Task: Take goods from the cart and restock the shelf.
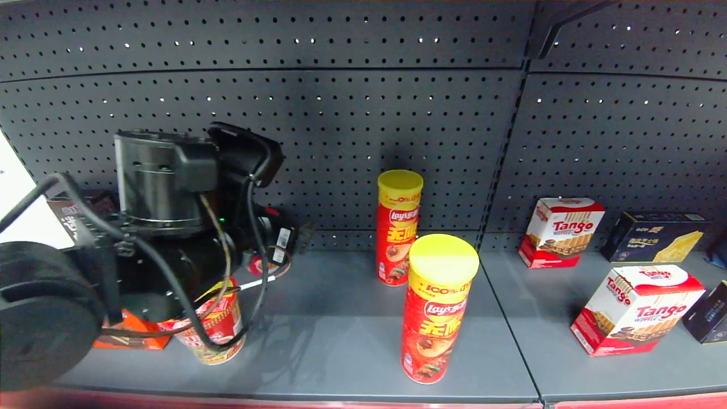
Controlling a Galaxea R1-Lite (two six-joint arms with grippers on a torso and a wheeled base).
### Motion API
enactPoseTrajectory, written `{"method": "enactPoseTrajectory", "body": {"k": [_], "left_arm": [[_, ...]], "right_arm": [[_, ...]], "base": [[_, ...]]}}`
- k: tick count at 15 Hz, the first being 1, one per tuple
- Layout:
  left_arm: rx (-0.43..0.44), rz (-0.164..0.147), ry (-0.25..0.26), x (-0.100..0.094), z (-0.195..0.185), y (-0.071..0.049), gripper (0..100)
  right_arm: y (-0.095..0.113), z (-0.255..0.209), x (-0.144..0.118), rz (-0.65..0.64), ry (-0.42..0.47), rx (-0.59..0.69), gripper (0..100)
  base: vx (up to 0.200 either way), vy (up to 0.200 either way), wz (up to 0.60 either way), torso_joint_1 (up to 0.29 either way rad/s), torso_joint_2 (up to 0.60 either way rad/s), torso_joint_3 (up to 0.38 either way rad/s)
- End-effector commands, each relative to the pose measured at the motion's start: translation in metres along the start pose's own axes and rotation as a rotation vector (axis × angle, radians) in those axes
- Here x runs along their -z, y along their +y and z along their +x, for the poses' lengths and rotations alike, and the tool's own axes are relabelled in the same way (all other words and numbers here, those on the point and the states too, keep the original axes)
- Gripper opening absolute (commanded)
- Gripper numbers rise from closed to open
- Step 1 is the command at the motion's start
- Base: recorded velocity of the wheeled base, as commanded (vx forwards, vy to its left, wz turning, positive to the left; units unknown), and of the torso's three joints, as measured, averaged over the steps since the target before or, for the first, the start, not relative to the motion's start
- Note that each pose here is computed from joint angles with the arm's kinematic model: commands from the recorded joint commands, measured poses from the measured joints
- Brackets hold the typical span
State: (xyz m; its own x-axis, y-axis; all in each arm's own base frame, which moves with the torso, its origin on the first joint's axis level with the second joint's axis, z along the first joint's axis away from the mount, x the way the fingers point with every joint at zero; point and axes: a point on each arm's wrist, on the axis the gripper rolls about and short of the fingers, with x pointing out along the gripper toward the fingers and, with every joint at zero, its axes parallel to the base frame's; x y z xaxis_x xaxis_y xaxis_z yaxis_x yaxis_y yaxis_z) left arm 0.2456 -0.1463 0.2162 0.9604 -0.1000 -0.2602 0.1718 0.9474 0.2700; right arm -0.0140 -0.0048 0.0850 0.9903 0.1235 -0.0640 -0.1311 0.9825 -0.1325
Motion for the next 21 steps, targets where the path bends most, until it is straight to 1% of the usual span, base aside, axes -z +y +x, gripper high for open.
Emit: {"method": "enactPoseTrajectory", "body": {"k": [1,2,3,4,5,7,8,9,10,12,15,16,18,20,21], "left_arm": [[0.002,-0.033,-0.061,-0.001,-0.037,0.022,100],[0.004,-0.039,-0.079,-0.002,-0.043,0.027,100],[0.013,-0.046,-0.093,-0.003,-0.049,0.031,100],[0.013,-0.048,-0.095,-0.003,-0.05,0.033,100],[0.019,-0.047,-0.086,0.002,-0.051,0.036,100],[0.037,-0.034,-0.056,0.013,-0.05,0.034,100],[0.036,-0.033,-0.051,0.014,-0.05,0.034,100],[0.037,-0.028,-0.047,0.015,-0.049,0.033,100],[0.036,-0.026,-0.05,0.014,-0.049,0.033,100],[0.03,-0.028,-0.043,0.016,-0.048,0.034,100],[0.003,-0.038,-0.042,0.016,-0.048,0.04,100],[-0.008,-0.038,-0.036,0.017,-0.048,0.043,100],[-0.007,-0.034,-0.023,0.022,-0.048,0.043,100],[-0.007,-0.032,-0.021,0.022,-0.048,0.043,100],[-0.007,-0.032,-0.018,0.023,-0.047,0.042,100]], "right_arm": [[0.0,0.001,-0.002,0.0,0.005,-0.021,100],[0.0,0.001,-0.013,-0.001,0.0,-0.059,100],[-0.003,0.005,-0.038,0.0,0.008,-0.083,100],[-0.004,0.01,-0.053,0.009,0.014,-0.098,100],[-0.005,0.023,-0.079,0.025,0.032,-0.136,100],[-0.005,0.054,-0.109,0.021,0.058,-0.192,100],[-0.005,0.069,-0.12,0.019,0.067,-0.196,100],[-0.003,0.09,-0.134,0.019,0.093,-0.208,100],[-0.001,0.107,-0.142,0.015,0.117,-0.228,100],[0.013,0.135,-0.146,0.005,0.137,-0.298,100],[0.041,0.174,-0.134,-0.009,0.118,-0.287,100],[0.056,0.196,-0.127,-0.003,0.097,-0.258,100],[0.063,0.21,-0.12,-0.013,0.121,-0.253,100],[0.065,0.213,-0.115,-0.035,0.148,-0.25,100],[0.07,0.211,-0.107,-0.083,0.176,-0.257,100]], "base": [[0.0,0.0,0.0,0.0,0.0,0.0],[0.0,0.0,0.0,0.0,0.0,0.0],[0.0,0.0,0.0,0.0,0.0,0.0],[0.0,0.0,0.0,0.0,0.0,0.0],[0.0,0.0,0.0,0.0,0.0,0.0],[0.0,0.0,0.0,0.0,0.0,0.0],[0.0,0.0,0.0,0.0,0.0,0.0],[0.0,0.0,0.0,0.0,0.0,0.0],[0.0,0.0,0.0,0.0,0.0,0.0],[0.0,0.0,0.0,0.0,0.0,0.0],[0.0,0.0,0.0,0.0,0.0,0.0],[0.0,0.0,0.0,0.0,0.0,0.0],[0.0,0.0,0.0,0.0,0.0,0.0],[0.0,0.0,0.0,0.0,0.0,0.0],[0.0,0.0,0.0,0.0,0.0,0.0]]}}
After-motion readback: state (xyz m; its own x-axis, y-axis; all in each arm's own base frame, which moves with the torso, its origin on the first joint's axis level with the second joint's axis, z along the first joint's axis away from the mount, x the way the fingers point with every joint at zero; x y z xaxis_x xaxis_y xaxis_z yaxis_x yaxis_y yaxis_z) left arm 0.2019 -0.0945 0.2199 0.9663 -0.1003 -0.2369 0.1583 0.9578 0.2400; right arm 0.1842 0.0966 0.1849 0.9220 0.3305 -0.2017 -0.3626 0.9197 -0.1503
